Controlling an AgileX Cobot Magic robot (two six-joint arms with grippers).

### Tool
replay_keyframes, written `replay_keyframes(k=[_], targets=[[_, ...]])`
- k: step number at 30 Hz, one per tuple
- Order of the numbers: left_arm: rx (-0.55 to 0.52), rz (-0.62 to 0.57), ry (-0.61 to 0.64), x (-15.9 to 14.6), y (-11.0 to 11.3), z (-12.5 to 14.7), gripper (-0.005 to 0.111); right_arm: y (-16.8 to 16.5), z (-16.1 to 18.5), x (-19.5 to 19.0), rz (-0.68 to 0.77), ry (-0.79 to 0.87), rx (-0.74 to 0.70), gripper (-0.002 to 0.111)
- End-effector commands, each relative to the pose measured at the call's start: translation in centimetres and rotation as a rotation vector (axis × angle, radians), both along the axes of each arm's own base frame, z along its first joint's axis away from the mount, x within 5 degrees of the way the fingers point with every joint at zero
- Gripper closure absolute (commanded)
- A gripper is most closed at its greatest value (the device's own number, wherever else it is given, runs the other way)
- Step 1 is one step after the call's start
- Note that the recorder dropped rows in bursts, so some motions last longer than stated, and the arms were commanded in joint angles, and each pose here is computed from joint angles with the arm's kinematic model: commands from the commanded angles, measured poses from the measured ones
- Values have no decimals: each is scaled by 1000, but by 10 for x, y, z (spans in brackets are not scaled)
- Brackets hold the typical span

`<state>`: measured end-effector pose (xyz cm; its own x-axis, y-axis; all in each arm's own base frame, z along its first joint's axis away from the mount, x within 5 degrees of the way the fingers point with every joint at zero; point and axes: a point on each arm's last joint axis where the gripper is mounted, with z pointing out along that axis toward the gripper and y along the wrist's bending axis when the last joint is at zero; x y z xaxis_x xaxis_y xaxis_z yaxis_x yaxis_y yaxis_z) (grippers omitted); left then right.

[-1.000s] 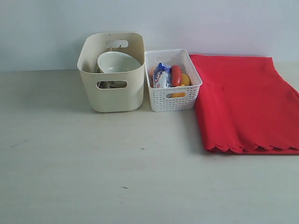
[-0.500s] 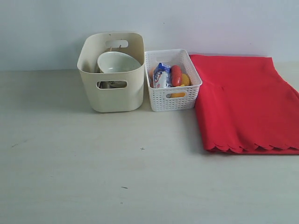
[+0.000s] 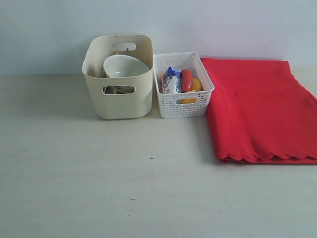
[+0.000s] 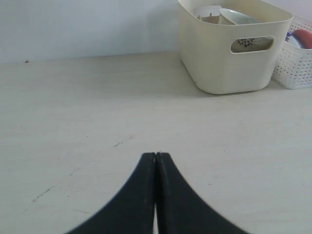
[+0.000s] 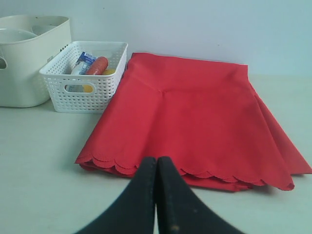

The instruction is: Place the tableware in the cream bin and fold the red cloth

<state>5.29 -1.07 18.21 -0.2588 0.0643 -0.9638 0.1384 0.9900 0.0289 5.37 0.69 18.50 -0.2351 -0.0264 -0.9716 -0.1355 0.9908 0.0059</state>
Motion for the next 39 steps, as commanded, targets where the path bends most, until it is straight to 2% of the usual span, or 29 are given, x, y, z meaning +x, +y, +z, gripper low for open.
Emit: replay_keyframes(k=[1,39], targets=[[-4,4,-8,0,0,0,107,0,0,0,-8,-18,0,108],[-4,4,-8,0,0,0,107,0,0,0,-8,-18,0,108]])
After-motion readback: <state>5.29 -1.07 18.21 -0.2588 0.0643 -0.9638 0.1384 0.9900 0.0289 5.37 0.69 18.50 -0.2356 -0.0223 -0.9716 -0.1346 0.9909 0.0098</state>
